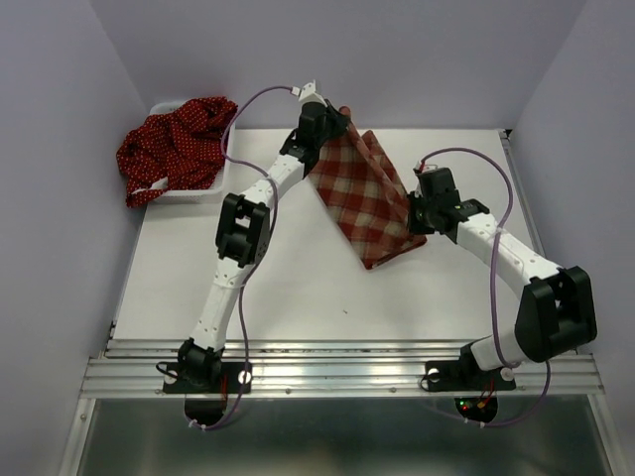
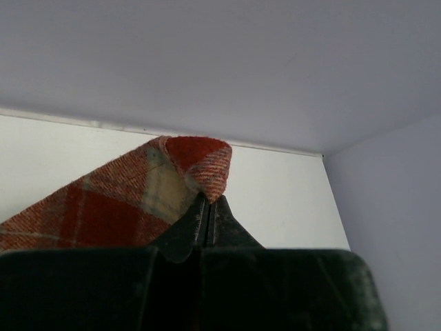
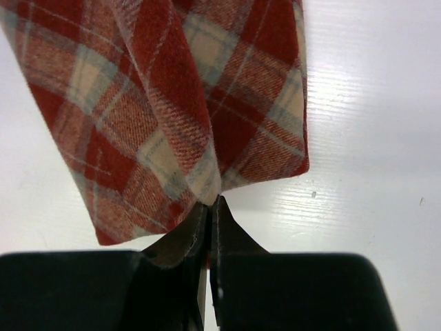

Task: Fold and stack the skirts
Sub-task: Fold the skirt

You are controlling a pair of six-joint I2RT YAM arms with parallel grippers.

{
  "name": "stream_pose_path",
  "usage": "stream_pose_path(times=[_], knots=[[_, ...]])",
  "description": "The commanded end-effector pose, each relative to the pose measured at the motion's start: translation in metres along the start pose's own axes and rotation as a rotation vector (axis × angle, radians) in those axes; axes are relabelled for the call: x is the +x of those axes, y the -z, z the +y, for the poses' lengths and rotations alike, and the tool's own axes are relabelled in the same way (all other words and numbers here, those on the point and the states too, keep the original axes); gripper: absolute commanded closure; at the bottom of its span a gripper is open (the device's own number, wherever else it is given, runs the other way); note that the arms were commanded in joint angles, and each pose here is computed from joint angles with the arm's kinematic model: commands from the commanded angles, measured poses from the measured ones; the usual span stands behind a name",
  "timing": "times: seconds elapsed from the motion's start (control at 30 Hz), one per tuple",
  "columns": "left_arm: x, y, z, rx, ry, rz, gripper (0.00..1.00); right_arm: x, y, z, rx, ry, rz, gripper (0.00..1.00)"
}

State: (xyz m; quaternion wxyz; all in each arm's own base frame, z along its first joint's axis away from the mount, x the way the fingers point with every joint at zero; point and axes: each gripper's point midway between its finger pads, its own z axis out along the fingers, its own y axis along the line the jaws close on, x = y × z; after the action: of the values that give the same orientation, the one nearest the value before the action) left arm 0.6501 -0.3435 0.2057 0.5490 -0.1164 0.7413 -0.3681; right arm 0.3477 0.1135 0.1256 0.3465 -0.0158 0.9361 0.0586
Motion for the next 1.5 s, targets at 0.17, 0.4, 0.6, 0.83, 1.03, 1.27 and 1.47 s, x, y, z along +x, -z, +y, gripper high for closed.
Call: stream_pose_path(times=[0.17,0.4,0.6,0.83,1.03,1.27,1.47], knots=[[-0.034,-0.007,-0.037,0.131,0.023,-0.140,1.00,-0.016,-0.024,-0.011,0.013,-0.036,-0.026,0.99],[0.001,-0.021,-0.019,0.108,0.040,-0.103,1.00,-0.008,-0.045,-0.019,0.008,-0.070,0.022,0.99],[0.016,-0.025,-0.013,0.101,0.048,-0.086,1.00,-0.011,-0.055,-0.029,0.019,-0.089,0.029,0.99],[0.014,-0.024,-0.015,0.080,0.035,-0.109,0.49,-0.014,-0.062,-0.035,0.052,-0.112,0.032,0.89],[0.001,-0.016,-0.031,0.113,0.007,-0.111,0.01,-0.024,-0.059,-0.048,0.123,-0.160,0.011,0.61],[-0.027,0.005,-0.051,0.118,-0.071,-0.129,0.01,-0.034,-0.043,-0.054,0.168,-0.167,0.001,0.00],[-0.019,0.022,-0.045,0.091,-0.198,-0.053,0.01,-0.043,-0.026,-0.006,-0.117,-0.126,-0.022,0.00]])
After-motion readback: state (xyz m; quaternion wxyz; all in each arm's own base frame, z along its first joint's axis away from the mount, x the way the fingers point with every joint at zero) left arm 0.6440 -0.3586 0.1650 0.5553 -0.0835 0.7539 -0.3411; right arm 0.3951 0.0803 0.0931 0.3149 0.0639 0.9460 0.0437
